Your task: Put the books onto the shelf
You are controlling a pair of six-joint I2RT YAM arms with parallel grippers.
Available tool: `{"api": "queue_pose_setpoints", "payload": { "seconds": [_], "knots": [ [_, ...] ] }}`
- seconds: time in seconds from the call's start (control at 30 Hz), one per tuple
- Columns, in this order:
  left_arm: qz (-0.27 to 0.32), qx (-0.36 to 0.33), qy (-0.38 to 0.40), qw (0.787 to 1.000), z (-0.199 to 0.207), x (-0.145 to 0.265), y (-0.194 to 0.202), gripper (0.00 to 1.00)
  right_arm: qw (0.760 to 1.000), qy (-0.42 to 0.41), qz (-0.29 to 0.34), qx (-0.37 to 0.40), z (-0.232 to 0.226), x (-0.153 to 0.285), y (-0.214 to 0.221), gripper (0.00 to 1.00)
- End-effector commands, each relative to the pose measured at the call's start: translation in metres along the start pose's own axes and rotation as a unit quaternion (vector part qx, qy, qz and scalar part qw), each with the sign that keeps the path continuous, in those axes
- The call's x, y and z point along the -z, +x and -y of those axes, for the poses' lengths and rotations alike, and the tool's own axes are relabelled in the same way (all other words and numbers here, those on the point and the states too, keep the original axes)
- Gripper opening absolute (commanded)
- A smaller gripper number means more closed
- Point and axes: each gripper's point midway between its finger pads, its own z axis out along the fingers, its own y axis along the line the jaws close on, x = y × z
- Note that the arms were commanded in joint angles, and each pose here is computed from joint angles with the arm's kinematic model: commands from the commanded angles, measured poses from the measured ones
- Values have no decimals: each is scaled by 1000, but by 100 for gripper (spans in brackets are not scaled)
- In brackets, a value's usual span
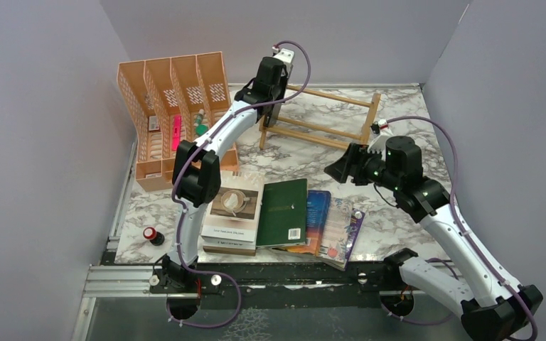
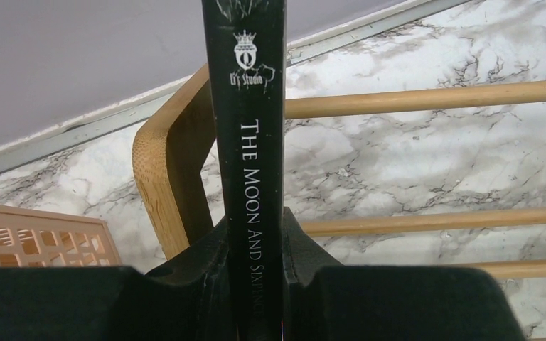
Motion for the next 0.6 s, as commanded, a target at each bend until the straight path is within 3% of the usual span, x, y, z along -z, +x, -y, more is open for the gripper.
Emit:
{"api": "queue_pose_setpoints", "payload": {
  "seconds": [0.0,0.17,0.57],
  "knots": [
    [56,-12,-11,998,-12,5,-37,28,1000,7,-5,-15,4,-5,5,76],
    [68,6,-31,997,-20,17,-49,55,1000,8,-14,-17,6,-10,8,76],
    [98,66,-57,991,-37,64,-89,57,999,16,-24,-19,11,-17,12,76]
  ]
}}
